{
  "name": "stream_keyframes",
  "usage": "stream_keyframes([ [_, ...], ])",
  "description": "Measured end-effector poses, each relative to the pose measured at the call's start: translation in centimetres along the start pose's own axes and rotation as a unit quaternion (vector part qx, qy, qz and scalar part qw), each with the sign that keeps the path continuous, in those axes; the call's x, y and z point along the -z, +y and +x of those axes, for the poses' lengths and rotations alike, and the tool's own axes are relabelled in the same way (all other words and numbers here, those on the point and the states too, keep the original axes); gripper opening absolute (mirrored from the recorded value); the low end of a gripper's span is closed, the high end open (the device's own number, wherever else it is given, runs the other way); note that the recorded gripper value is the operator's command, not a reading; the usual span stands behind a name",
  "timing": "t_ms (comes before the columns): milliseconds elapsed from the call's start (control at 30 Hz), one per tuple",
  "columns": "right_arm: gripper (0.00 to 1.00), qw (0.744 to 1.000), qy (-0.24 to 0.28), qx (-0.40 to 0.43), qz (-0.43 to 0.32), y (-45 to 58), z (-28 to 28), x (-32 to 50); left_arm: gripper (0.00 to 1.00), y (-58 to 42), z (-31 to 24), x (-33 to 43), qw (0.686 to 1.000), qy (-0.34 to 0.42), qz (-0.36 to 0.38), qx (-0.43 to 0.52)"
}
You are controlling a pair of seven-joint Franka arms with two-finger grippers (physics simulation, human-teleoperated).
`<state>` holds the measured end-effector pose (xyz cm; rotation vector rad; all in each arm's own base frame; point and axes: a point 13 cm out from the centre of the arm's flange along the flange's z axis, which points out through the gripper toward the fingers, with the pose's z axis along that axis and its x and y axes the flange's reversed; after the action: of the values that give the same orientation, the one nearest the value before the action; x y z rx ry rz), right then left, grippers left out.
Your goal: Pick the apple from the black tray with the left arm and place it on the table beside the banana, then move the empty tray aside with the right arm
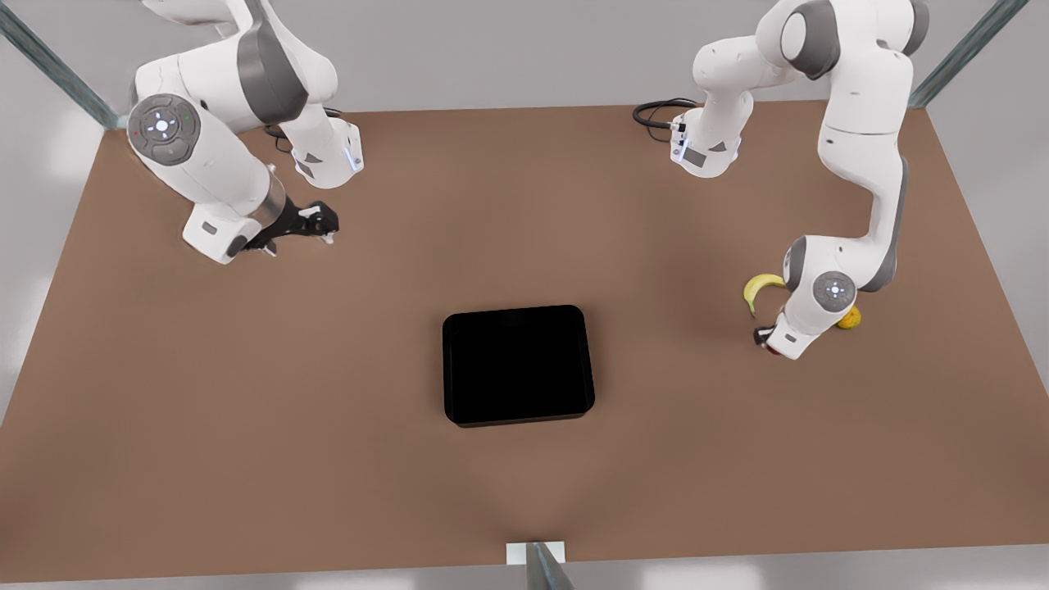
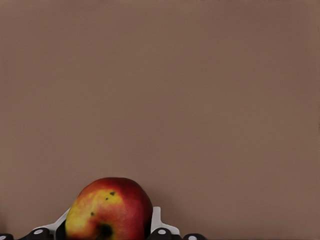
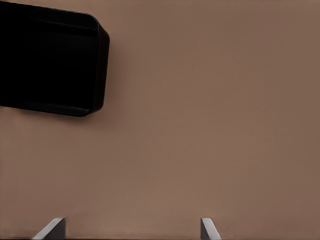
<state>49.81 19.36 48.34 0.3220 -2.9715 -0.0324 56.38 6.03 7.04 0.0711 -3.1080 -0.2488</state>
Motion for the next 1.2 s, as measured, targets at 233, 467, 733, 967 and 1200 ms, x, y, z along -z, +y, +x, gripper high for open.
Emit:
stream_keyframes([
  [233,1.0,0.997,0.042,0.067,-0.006,19.0,1.0,-8.2,1.0,0.9,-5.8,9.3,0.994,-0.092,0.0,-0.064],
  [467,1.0,0.994,0.052,-0.095,-0.02,14.3,-5.8,-13.4,1.0,6.3,-12.9,33.6,0.988,-0.124,0.083,0.031],
  [733,1.0,0.986,0.015,-0.163,0.022,14.5,-4.2,-19.7,1.0,-1.2,-9.9,36.1,0.994,-0.034,0.107,-0.008],
  [967,1.0,0.974,-0.081,-0.208,-0.034,16.1,-7.8,-19.6,1.0,7.1,-5.6,31.5,0.991,0.019,0.109,0.071],
  [1200,1.0,0.969,-0.167,-0.181,-0.025,16.5,-12.9,-20.7,1.0,7.6,-5.8,31.5,0.991,0.007,0.105,0.082],
])
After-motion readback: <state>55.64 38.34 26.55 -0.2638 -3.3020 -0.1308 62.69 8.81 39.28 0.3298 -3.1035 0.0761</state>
